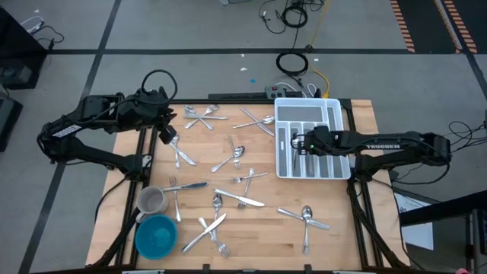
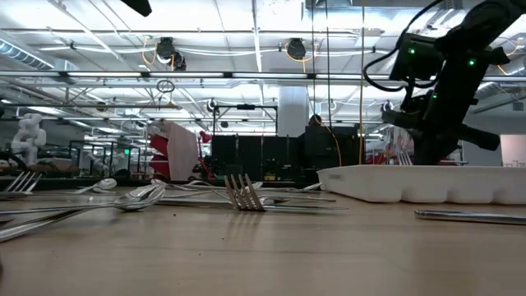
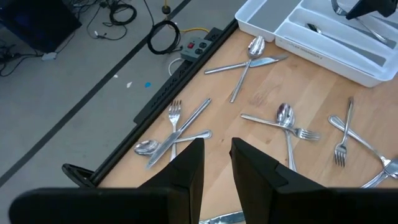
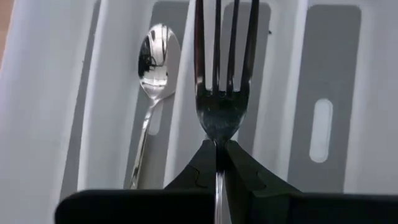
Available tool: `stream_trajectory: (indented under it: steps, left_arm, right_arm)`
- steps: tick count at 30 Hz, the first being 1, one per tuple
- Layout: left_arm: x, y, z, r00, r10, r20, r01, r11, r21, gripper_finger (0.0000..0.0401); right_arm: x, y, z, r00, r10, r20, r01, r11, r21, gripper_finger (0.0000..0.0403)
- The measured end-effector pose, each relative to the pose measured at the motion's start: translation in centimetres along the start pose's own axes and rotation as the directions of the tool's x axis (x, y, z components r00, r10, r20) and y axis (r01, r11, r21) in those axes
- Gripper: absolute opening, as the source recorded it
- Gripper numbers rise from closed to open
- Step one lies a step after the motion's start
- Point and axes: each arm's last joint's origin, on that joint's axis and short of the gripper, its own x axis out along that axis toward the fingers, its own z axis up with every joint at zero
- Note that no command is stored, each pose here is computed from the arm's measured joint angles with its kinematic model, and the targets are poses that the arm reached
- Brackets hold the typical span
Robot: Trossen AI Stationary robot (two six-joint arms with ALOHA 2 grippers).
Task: Sort silverware
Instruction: Put the fork into the silverware tray
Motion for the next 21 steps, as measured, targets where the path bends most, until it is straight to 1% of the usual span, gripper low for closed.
stream_trajectory:
  steps: [6, 16, 21]
  left_arm:
    - [0.00, 0.00, 0.00, 1.000, 0.000, 0.000, 0.000, 1.000, 0.000, 0.0089]
    - [0.00, 0.00, 0.00, 1.000, 0.000, 0.000, 0.000, 1.000, 0.001, 0.0089]
    - [-0.01, 0.00, 0.00, 1.000, 0.000, 0.000, 0.000, 1.000, 0.003, 0.0089]
  right_arm:
    - [0.19, -0.27, -0.13, 1.000, -0.012, -0.003, 0.012, 1.000, -0.007, 0.0005]
    - [0.23, -0.36, -0.05, 1.000, -0.023, 0.003, 0.023, 1.000, 0.002, 0.0080]
    - [0.23, -0.33, -0.05, 1.000, -0.020, 0.004, 0.020, 1.000, 0.001, 0.0108]
